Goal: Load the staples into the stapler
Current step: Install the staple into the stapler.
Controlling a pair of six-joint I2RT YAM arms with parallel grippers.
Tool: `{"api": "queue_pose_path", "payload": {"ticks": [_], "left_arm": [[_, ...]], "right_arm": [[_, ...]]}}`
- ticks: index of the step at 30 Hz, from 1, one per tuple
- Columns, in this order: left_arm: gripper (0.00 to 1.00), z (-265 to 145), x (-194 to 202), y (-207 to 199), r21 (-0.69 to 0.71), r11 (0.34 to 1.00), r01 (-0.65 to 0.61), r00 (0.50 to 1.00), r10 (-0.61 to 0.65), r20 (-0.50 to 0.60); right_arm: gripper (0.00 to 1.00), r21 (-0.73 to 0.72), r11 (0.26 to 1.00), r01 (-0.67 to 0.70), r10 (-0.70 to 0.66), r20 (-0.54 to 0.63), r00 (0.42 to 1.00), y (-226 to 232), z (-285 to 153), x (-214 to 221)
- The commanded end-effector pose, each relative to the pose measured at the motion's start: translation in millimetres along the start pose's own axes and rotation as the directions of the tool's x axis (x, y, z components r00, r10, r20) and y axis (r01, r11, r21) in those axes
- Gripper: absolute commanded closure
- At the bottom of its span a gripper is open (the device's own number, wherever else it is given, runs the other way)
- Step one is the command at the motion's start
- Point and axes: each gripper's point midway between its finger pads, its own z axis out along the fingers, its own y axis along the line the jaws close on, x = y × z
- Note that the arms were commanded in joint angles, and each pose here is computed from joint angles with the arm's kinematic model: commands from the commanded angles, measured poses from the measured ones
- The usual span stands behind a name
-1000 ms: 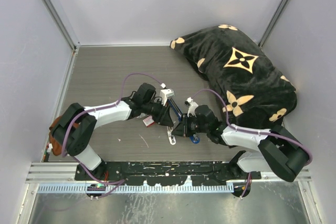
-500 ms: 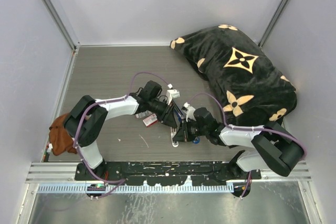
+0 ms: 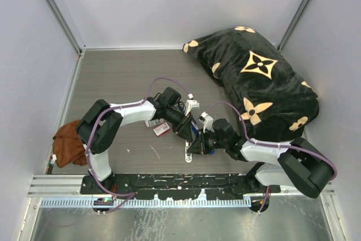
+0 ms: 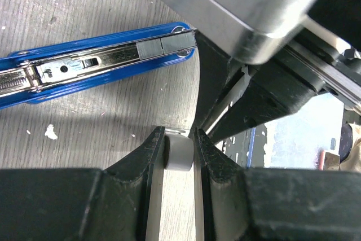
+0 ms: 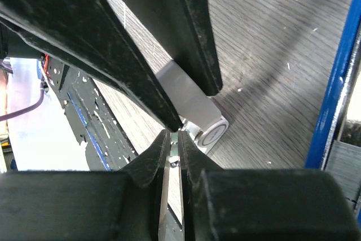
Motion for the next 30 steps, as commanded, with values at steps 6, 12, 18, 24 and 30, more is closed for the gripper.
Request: {"api": "queue_pose_path", "payload": {"ticks": [6, 12, 18, 24, 30], "left_arm": [[1.00, 1.7, -3.1, -11.7, 0.057, 0.998, -0.023, 1.000, 0.024, -0.017], [1.00, 2.8, -2.5, -12.1, 0.057, 0.998, -0.023, 1.000, 0.024, -0.020], [1.00, 2.5, -2.9, -12.1, 0.056, 0.998, -0.025, 0.999, 0.026, -0.019], [1.00, 2.4, -3.2, -10.9, 0.050, 0.998, -0.024, 1.000, 0.025, -0.018], [1.00, 2.6, -3.2, -10.0, 0.044, 0.999, -0.025, 0.999, 0.026, -0.019]], "right_arm": [[0.85, -0.035, 0.999, 0.030, -0.027, 0.079, 0.997, 2.2, -0.2, -14.3], [0.84, -0.073, 0.997, 0.013, -0.006, 0.088, 0.996, 6.7, 4.3, -16.2], [0.84, -0.062, 0.998, 0.007, -0.003, 0.076, 0.997, -0.1, 6.8, -9.7], [0.83, -0.040, 0.999, 0.006, -0.003, 0.082, 0.997, -5.9, 4.7, -5.6], [0.74, -0.012, 1.000, 0.010, -0.009, 0.088, 0.996, -12.4, 1.2, -1.2]]}}
